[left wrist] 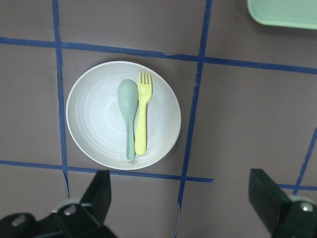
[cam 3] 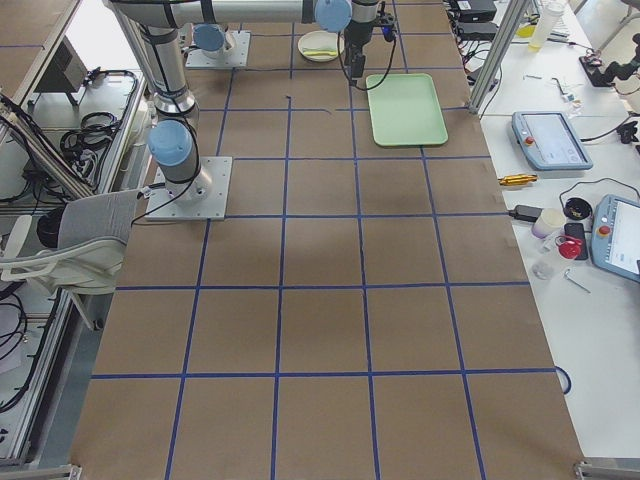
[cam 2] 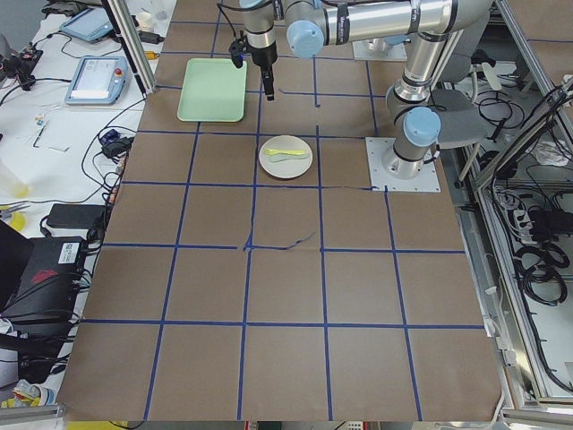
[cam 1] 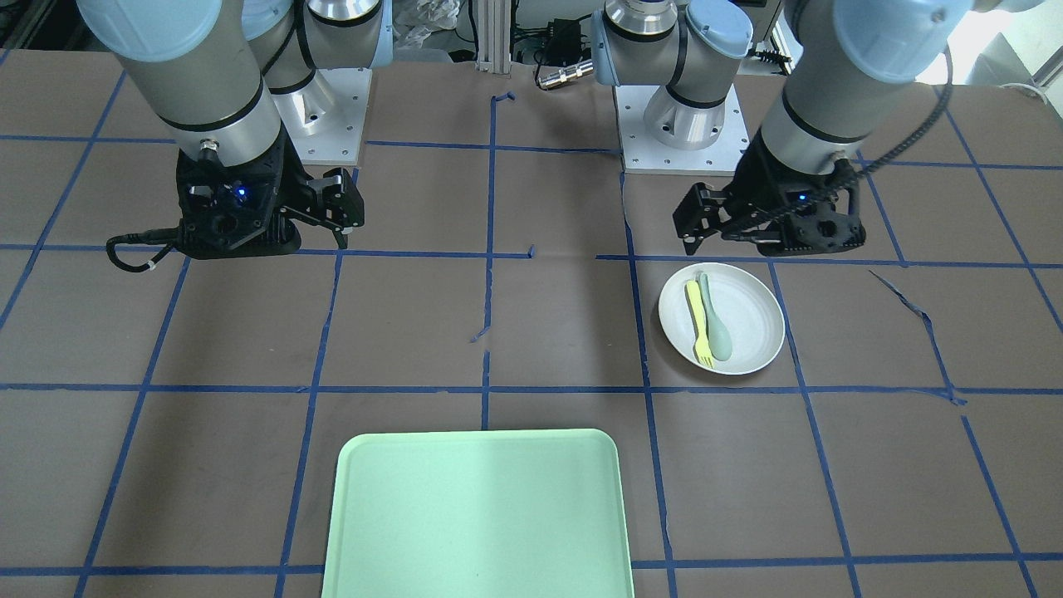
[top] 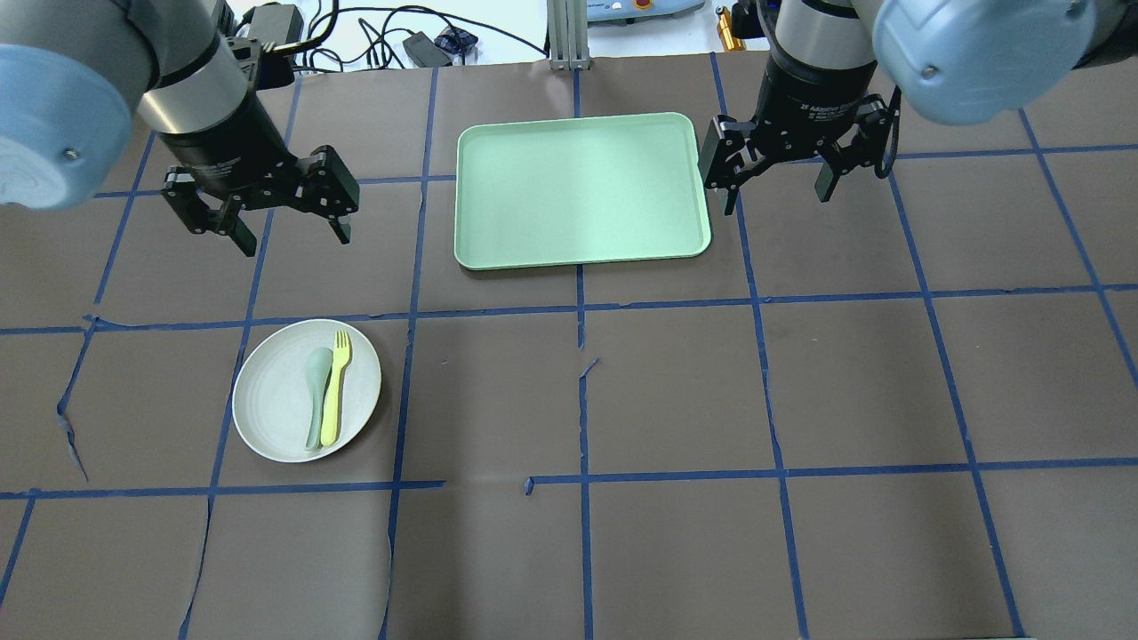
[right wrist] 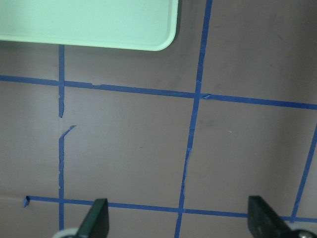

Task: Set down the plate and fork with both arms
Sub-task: 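Lower the left gripper to the rim of the white plate and grasp it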

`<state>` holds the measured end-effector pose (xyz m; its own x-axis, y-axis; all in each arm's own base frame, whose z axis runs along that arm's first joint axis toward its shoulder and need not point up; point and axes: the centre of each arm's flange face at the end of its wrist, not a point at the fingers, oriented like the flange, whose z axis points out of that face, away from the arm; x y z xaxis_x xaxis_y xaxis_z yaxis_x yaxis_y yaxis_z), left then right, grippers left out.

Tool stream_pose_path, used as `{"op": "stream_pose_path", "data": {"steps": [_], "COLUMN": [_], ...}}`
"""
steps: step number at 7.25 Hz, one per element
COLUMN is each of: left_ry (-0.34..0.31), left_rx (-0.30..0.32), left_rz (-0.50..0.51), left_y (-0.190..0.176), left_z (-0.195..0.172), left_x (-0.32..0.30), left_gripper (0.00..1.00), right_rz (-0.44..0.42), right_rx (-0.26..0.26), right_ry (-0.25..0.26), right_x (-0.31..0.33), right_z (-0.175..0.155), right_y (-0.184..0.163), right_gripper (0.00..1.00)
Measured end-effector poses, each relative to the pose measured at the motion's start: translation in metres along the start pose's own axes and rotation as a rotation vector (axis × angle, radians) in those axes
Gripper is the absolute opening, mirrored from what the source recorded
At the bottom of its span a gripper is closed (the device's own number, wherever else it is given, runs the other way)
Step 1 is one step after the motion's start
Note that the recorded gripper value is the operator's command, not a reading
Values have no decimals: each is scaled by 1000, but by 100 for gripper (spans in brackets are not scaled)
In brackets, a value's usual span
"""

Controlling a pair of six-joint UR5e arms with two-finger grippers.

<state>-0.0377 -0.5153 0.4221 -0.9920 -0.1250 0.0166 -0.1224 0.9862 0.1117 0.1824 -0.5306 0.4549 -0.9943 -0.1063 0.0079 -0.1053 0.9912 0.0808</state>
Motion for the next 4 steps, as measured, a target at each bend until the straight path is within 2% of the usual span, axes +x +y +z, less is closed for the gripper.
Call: {"op": "stream_pose_path", "data": {"steps": [2, 3, 4], "left_ry": [51, 106, 153], "left_rx": [-23, -20, -15], "left_rz": [49, 81, 103], "left_y": [-8, -5, 2], "left_z": [49, 82, 119], "left_x": [-88, -124, -143], "left_gripper": [96, 92, 77], "right_rz": [1, 1, 1], "right_rx": [-9, -13, -15], "right_ry": [3, 4, 4], "right_x": [1, 1, 1], "right_z": [5, 7, 8], "right_y": [-3, -4, -4], "right_gripper": [100, 100, 100]}}
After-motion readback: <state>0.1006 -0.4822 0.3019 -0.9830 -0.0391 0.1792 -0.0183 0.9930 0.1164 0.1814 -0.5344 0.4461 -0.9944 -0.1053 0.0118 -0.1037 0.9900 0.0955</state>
